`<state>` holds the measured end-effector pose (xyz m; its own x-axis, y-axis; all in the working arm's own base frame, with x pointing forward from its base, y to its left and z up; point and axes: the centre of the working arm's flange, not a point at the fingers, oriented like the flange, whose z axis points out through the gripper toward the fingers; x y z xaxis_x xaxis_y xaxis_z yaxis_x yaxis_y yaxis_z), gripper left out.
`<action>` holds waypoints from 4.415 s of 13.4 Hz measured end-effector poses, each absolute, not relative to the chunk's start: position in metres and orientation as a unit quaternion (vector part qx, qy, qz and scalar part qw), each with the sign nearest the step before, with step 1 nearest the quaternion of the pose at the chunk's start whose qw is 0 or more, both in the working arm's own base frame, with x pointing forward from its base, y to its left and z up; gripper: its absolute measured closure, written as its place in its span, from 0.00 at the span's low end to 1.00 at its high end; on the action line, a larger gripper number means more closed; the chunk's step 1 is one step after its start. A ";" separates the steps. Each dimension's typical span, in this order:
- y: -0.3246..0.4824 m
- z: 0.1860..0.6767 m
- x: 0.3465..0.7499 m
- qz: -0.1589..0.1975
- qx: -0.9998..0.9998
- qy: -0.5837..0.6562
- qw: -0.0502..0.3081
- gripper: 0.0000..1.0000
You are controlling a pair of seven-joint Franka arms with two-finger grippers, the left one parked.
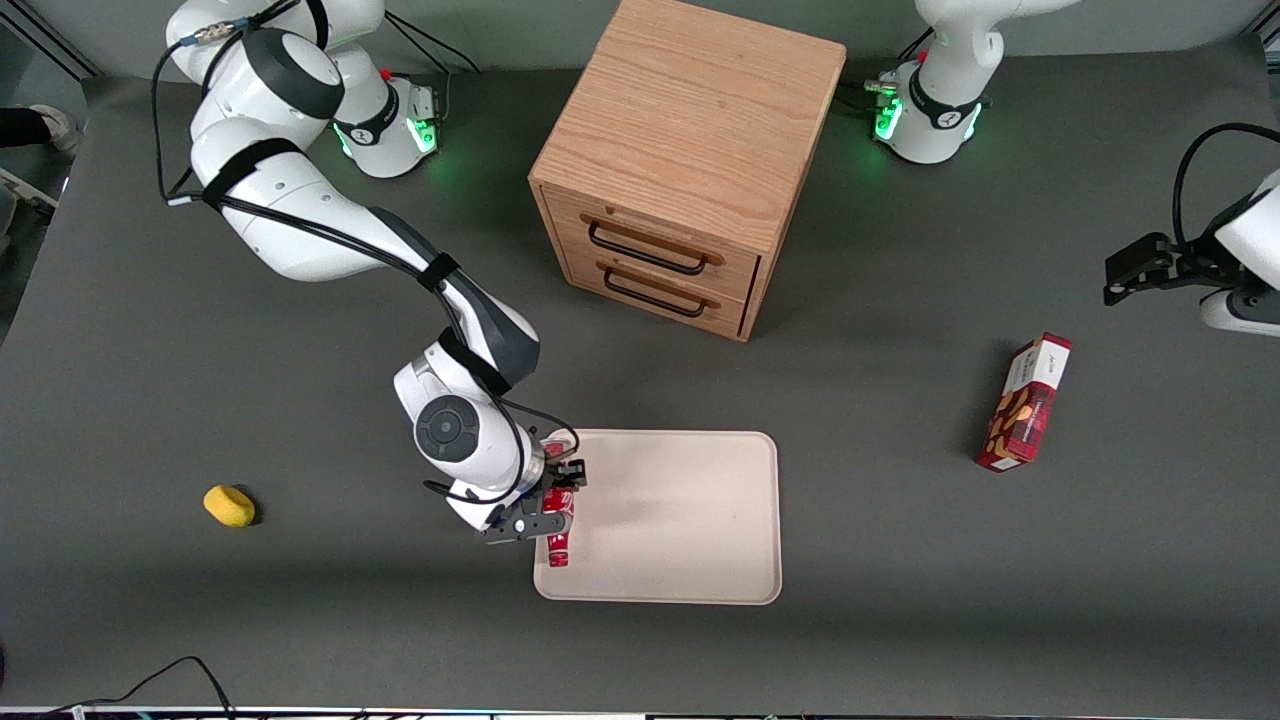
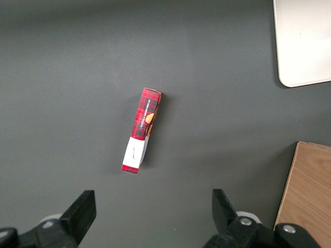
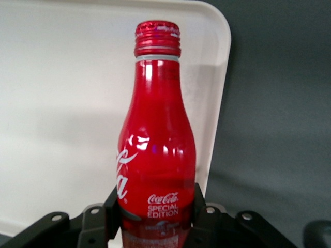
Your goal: Place coke bottle on tray
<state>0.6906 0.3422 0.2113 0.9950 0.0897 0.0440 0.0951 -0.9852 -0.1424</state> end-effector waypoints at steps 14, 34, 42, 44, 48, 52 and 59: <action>0.354 0.179 0.691 -0.012 -0.996 -0.033 0.081 0.00; 0.344 0.185 0.701 -0.026 -0.997 -0.029 0.070 0.00; 0.324 0.333 0.714 -0.063 -0.997 -0.022 0.034 0.00; 0.312 0.407 0.699 -0.052 -0.999 -0.016 0.001 0.00; 0.264 0.538 0.647 -0.006 -0.998 0.018 -0.052 0.00; 0.192 0.615 0.600 0.058 -0.994 0.049 -0.085 0.00; 0.066 0.656 0.509 0.041 -0.988 0.146 -0.009 0.00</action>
